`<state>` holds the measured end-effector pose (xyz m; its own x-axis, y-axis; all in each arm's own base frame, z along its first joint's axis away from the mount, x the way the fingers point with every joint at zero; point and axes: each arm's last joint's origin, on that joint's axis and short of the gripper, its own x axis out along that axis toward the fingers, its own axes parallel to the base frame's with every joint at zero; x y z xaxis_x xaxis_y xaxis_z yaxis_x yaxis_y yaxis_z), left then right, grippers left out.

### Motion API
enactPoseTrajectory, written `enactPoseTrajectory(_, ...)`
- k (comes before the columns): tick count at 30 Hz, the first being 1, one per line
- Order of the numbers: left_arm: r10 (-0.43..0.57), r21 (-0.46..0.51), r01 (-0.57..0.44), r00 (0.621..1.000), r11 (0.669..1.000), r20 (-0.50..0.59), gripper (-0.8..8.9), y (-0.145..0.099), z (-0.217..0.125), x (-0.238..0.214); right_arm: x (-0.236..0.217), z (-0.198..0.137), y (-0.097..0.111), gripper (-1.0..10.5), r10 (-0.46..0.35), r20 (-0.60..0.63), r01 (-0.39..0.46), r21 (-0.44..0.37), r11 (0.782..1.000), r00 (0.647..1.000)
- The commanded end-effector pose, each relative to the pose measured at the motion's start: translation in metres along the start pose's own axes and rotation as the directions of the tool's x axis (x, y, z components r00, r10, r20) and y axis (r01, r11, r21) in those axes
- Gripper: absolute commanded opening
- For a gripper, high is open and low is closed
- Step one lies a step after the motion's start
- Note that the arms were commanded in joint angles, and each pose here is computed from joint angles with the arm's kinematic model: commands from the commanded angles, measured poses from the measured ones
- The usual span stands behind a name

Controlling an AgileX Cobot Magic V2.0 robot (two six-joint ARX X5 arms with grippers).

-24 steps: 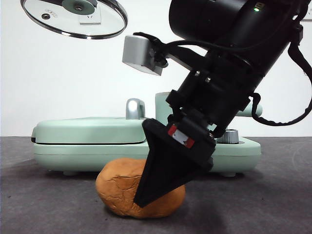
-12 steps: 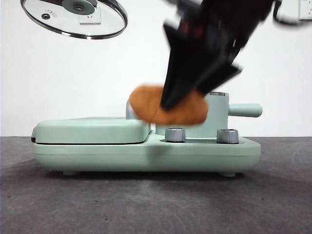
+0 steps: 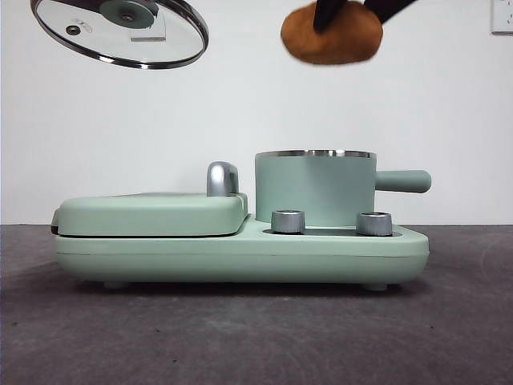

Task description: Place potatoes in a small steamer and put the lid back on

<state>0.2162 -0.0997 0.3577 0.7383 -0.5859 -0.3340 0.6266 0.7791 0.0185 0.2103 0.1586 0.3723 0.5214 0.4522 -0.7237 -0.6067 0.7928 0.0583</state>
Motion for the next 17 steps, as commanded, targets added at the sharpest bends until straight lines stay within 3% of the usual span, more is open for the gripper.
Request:
enactPoseTrajectory(1,-0.001,0.012,0.001,0.999,1.0,0.042,0.15,-0.001,0.008,-0.002,0.004,0.015,-0.01,1.6,-0.025,0.009,0.024,0.018,1.0,1.0)
enactPoseTrajectory(17,-0.002,0.009,0.002,0.999,1.0,0.035,0.15,-0.001,0.008,-0.002,0.093,0.06,-0.068,1.6,-0.105,-0.112,0.106,-0.001,0.994,0.988)
